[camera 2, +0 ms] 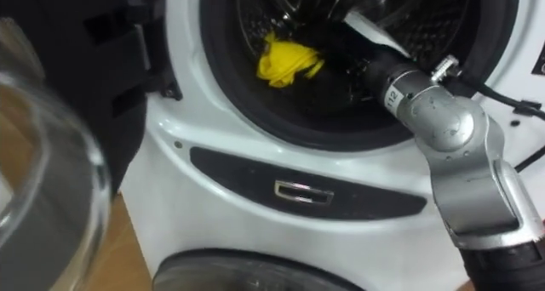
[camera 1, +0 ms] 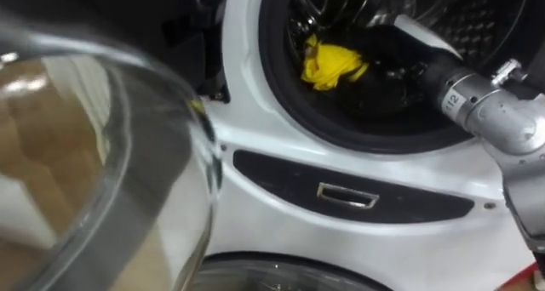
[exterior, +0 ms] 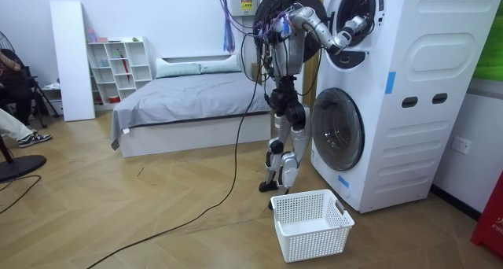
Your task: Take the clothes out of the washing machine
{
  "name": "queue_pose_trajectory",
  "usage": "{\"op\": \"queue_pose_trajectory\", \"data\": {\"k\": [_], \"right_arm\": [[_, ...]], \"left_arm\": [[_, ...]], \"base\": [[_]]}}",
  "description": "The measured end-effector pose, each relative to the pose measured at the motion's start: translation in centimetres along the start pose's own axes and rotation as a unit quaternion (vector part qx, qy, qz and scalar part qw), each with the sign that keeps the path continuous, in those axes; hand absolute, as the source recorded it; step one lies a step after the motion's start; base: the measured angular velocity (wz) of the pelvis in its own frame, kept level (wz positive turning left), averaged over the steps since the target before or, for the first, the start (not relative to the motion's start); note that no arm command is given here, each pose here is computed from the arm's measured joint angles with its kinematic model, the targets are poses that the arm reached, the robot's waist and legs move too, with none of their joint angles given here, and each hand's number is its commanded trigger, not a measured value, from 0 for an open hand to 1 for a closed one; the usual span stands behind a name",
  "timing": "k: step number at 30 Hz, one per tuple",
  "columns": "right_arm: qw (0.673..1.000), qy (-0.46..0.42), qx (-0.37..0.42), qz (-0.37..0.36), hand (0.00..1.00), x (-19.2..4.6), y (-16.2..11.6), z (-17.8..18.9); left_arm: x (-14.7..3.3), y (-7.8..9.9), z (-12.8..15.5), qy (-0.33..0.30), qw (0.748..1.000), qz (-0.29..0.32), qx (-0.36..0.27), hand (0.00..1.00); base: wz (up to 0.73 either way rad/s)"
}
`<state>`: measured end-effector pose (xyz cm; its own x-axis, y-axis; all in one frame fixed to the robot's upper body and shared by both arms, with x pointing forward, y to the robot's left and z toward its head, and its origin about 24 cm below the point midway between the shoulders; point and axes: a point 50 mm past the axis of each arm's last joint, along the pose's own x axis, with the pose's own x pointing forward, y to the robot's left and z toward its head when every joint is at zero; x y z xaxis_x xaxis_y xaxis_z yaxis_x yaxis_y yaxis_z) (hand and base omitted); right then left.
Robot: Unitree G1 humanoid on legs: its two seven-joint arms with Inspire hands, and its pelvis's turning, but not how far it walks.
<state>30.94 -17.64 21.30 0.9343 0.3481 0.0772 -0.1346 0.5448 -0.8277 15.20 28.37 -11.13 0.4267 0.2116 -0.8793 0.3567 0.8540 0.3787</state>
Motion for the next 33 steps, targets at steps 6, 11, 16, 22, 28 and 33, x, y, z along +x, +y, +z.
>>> {"op": "queue_pose_trajectory", "data": {"k": [6,11,16,22,28,33], "right_arm": [[0.994,-0.111,-0.02,-0.003,1.0,-3.2,0.2,3.9],[0.983,-0.182,0.023,-0.016,1.0,-6.1,-0.3,4.7],[0.984,-0.165,0.029,-0.067,1.0,-8.1,-1.5,3.3],[0.986,-0.124,0.045,-0.103,1.0,-10.0,-2.0,1.3],[0.98,-0.114,0.038,-0.16,1.0,-10.9,-3.3,0.8],[0.975,-0.102,0.048,-0.192,1.0,-11.9,-3.9,0.1]], "left_arm": [[-0.3,-0.5,-2.3,0.015,1.0,0.014,-0.003,0.0],[-0.6,-1.4,-4.0,0.023,1.0,0.012,-0.001,0.0],[-0.8,-1.1,-4.4,0.019,1.0,0.022,-0.002,0.0],[-0.9,-1.1,-4.6,0.016,0.999,0.026,0.013,0.0],[-1.3,-1.1,-5.9,0.027,0.999,0.043,-0.001,0.0],[-1.5,-1.5,-6.6,0.03,0.998,0.051,0.0,0.0]], "base": [[-0.01],[-0.08],[-0.21],[-0.14],[-0.18],[-0.28]]}}
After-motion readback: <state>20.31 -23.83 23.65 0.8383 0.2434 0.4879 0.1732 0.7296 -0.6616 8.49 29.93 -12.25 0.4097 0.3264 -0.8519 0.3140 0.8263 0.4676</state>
